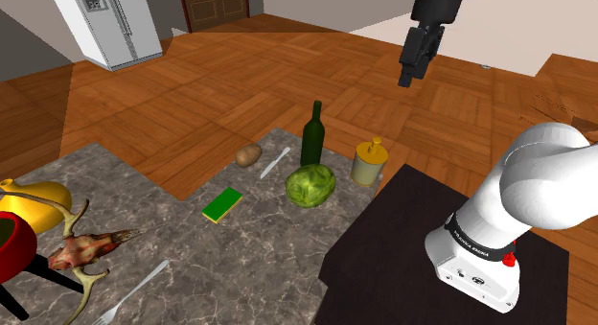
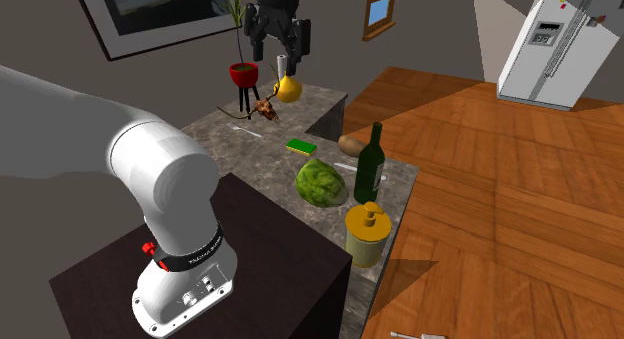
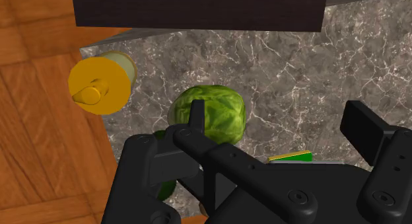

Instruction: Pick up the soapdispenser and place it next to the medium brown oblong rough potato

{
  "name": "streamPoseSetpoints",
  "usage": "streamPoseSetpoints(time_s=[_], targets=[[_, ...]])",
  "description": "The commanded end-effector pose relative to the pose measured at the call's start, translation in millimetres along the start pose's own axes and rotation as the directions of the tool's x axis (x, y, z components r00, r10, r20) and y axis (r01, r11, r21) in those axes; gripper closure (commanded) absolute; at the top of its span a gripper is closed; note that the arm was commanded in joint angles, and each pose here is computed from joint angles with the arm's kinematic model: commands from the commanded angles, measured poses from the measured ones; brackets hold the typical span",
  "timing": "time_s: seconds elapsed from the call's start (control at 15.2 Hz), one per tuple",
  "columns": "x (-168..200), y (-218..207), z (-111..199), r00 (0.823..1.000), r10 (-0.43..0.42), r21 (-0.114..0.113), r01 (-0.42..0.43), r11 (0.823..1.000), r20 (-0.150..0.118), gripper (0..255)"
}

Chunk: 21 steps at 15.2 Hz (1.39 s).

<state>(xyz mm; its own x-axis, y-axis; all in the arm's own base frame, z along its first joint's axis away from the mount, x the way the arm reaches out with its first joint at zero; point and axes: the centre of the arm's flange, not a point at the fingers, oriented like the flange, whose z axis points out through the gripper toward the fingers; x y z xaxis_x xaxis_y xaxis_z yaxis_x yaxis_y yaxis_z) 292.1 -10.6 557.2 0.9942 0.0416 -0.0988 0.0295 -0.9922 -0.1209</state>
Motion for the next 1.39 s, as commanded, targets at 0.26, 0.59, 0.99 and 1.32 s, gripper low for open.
streamPoseSetpoints(time_s=[0.26, 0.59, 0.99, 1.32], targets=[[12.4, 36.7, 36.3, 1.000, 0.022, 0.010, -0.022, 1.000, -0.018, 0], [27.6, 82.6, 81.7, 0.998, 0.049, 0.023, -0.048, 0.999, -0.041, 0], [45.7, 137.3, 136.6, 0.994, 0.082, 0.039, -0.080, 0.996, -0.067, 0], [60.5, 182.8, 182.6, 0.990, 0.110, 0.053, -0.106, 0.993, -0.089, 0]])
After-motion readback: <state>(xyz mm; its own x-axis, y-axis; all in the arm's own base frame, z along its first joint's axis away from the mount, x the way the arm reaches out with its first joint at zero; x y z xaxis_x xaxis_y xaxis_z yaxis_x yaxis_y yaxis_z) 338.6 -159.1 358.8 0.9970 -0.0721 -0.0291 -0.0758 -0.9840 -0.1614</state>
